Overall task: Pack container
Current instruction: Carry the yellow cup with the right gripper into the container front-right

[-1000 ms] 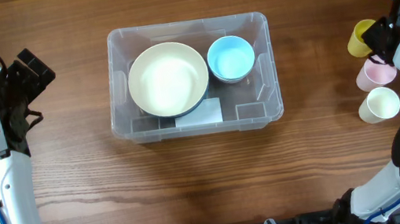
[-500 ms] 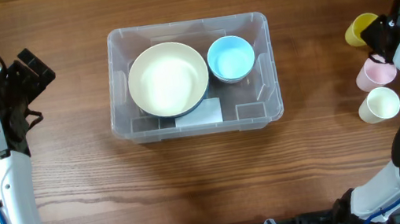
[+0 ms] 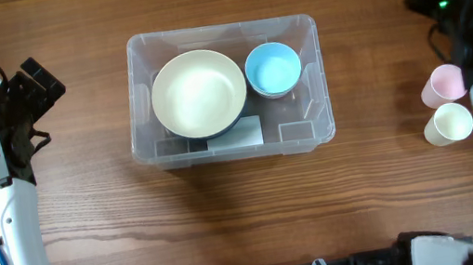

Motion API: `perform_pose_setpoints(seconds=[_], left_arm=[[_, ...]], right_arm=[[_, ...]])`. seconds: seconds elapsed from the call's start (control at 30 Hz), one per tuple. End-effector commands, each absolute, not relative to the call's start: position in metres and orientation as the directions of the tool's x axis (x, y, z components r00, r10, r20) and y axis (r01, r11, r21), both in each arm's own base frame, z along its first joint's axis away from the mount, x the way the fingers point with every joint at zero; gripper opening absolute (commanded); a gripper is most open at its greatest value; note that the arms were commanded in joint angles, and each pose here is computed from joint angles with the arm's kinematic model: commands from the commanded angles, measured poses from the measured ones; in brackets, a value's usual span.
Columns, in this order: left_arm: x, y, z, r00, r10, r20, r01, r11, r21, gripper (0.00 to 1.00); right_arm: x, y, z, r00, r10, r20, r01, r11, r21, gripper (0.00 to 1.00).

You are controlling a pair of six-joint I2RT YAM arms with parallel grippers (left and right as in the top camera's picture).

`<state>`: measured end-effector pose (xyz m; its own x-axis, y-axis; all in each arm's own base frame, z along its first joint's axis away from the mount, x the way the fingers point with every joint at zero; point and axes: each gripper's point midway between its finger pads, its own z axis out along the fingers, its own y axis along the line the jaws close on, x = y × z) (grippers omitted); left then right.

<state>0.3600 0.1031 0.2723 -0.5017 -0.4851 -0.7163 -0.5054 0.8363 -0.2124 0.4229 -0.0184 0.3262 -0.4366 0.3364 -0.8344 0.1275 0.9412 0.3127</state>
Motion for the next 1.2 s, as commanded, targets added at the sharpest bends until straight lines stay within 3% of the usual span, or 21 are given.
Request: perform_pose_setpoints(seconds=[0.0, 0.13, 0.27, 0.47, 0.77, 1.17], left_arm=[[0.360, 0.103, 0.278, -0.488, -0.493, -0.720, -0.503, 0.833, -0.230, 1.00], [0.360, 0.103, 0.278, -0.488, -0.493, -0.720, -0.503, 0.833, -0.230, 1.00], [0.360, 0.103, 0.278, -0.488, -0.493, -0.720, -0.503, 0.833, -0.230, 1.00], [0.360, 0.103, 0.278, -0.488, -0.493, -0.720, -0.503, 0.833, -0.230, 1.00], [0.360, 0.103, 0.278, -0.488, -0.493, -0.720, -0.503, 0.833, -0.230, 1.00], [0.360, 0.103, 0.278, -0.488, -0.493, -0.720, -0.503, 0.833, -0.230, 1.00]], right_arm=[[0.384, 0.051, 0.365, -0.411, 0.050, -0.910, -0.130, 0.985, 0.113, 0.04], [0.354, 0.092, 0.343, -0.504, -0.050, -0.862, -0.213, 0.975, 0.067, 0.04], [0.331, 0.119, 0.296, -0.662, -0.132, -0.738, -0.273, 0.959, 0.074, 0.04], [0.327, 0.141, 0.225, -0.833, -0.152, -0.532, -0.242, 0.965, 0.103, 0.04], [0.341, 0.149, 0.152, -0.934, -0.115, -0.338, -0.155, 0.983, 0.094, 0.04], [0.355, 0.155, 0.127, -0.945, -0.093, -0.315, -0.128, 0.987, 0.094, 0.04]])
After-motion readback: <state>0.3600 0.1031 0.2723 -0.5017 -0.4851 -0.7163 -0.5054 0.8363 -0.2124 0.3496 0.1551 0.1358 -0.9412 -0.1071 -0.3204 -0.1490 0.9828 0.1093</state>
